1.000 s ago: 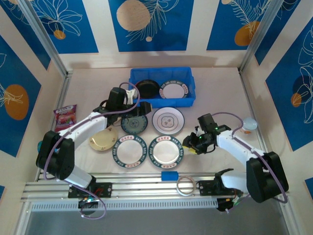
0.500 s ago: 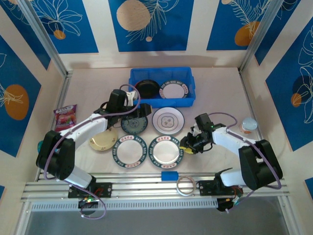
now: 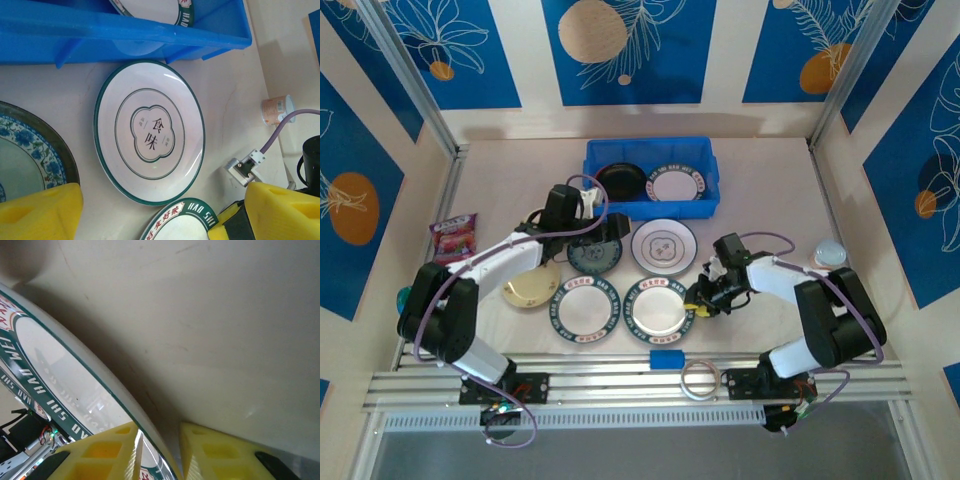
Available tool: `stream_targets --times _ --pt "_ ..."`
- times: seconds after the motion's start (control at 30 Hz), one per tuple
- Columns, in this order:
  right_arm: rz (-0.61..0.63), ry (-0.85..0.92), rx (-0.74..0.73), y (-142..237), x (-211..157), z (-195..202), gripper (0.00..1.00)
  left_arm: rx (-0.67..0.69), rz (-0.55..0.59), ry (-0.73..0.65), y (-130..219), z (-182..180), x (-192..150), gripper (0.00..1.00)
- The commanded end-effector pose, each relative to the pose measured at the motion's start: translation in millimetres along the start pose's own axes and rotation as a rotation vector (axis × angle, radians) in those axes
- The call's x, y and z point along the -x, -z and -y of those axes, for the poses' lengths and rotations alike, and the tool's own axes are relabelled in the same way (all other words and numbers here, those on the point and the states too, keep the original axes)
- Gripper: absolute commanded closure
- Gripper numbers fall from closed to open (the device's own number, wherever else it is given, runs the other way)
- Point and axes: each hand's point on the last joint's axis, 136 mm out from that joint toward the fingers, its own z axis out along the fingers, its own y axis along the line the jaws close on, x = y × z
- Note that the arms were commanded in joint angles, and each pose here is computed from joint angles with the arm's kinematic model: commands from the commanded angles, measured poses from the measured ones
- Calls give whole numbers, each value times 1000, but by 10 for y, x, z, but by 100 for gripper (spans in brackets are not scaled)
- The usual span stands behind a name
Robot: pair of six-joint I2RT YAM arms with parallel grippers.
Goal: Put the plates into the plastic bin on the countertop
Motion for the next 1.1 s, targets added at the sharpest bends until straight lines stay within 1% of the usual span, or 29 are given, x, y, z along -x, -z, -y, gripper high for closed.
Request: stream_targets --times 0.0,0.1,0.17,0.3,0.43,0.57,0.7,0.77,0.87,1.07 --pt "-45 24 35 -60 -66 -51 76 -6 -5 -11 -45 33 -27 16" --pt "-34 23 29 -38 -74 -37 80 -1 -9 -13 -50 32 -31 16" --pt "-22 24 30 -15 -73 -31 86 0 -10 -14 -59 36 -33 16" --pt "2 20 32 40 -82 -8 92 -3 -14 -18 -71 68 -21 16" --pt "14 47 33 111 -148 -28 100 -8 -13 -34 -47 127 21 16" --pt "24 76 55 211 -253 -115 100 -14 -13 -53 -7 203 73 16" --pt "32 107 125 419 -365 -398 100 -28 -18 -70 37 302 128 16" --pt "46 128 128 532 -389 -514 100 -36 -21 -80 66 346 156 16" --pt "113 175 155 765 -287 -743 100 -46 -15 -89 108 398 221 16" --pt "222 242 214 1155 121 -1207 100 -86 6 -76 192 460 367 18"
